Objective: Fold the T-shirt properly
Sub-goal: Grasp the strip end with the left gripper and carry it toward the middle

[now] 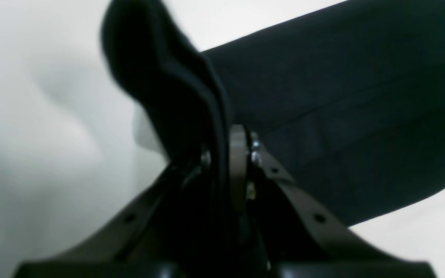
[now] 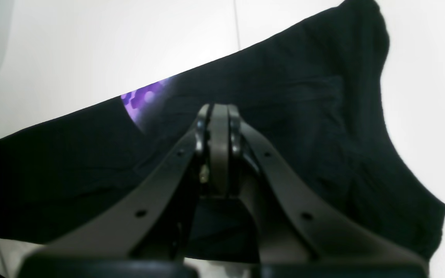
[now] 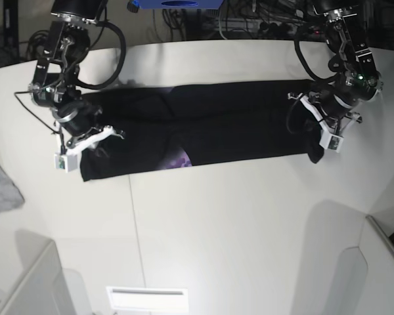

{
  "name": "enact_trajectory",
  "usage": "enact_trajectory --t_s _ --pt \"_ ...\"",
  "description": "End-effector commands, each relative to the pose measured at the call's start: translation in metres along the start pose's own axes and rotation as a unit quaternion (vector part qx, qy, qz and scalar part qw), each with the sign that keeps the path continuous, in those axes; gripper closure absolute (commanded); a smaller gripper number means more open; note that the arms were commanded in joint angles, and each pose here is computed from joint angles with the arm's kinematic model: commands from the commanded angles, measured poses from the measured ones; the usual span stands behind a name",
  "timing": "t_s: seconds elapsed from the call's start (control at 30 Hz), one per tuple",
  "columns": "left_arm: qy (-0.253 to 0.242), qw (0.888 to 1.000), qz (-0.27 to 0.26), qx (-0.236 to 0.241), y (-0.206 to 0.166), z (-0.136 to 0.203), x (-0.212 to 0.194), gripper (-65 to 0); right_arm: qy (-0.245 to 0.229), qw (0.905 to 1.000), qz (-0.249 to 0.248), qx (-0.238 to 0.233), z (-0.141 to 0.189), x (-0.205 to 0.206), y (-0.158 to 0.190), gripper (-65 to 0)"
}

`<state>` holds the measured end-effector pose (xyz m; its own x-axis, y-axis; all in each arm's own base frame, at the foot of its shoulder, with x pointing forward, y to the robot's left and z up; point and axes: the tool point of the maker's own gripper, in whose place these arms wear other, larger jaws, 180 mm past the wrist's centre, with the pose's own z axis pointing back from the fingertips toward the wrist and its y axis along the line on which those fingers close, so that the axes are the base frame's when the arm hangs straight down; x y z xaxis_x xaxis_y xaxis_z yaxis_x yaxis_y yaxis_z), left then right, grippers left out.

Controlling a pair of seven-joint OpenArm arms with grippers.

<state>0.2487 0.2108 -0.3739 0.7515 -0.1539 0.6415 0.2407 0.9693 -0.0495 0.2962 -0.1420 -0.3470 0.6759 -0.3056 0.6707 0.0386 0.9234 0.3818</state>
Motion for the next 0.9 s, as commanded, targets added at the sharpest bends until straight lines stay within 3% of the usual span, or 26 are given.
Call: enact_trajectory --t_s 0.0,0.47,0.87 --pt "-0.025 1.0 -0.01 -0.008 -0.005 0.001 0.015 0.0 -0.027 0.9996 0.006 0.008 0.003 0.016 0.004 0.0" --pt "-0.019 0.997 -0.015 -0.076 -0.07 -0.023 0.024 0.0 -0.027 0.9996 0.006 0.008 0.003 0.016 0.004 0.0" --pt "-0.032 0.994 -0.014 -0.1 -0.091 -0.029 0.036 0.0 -0.027 0.9996 0.006 0.007 0.003 0.016 0.003 0.0"
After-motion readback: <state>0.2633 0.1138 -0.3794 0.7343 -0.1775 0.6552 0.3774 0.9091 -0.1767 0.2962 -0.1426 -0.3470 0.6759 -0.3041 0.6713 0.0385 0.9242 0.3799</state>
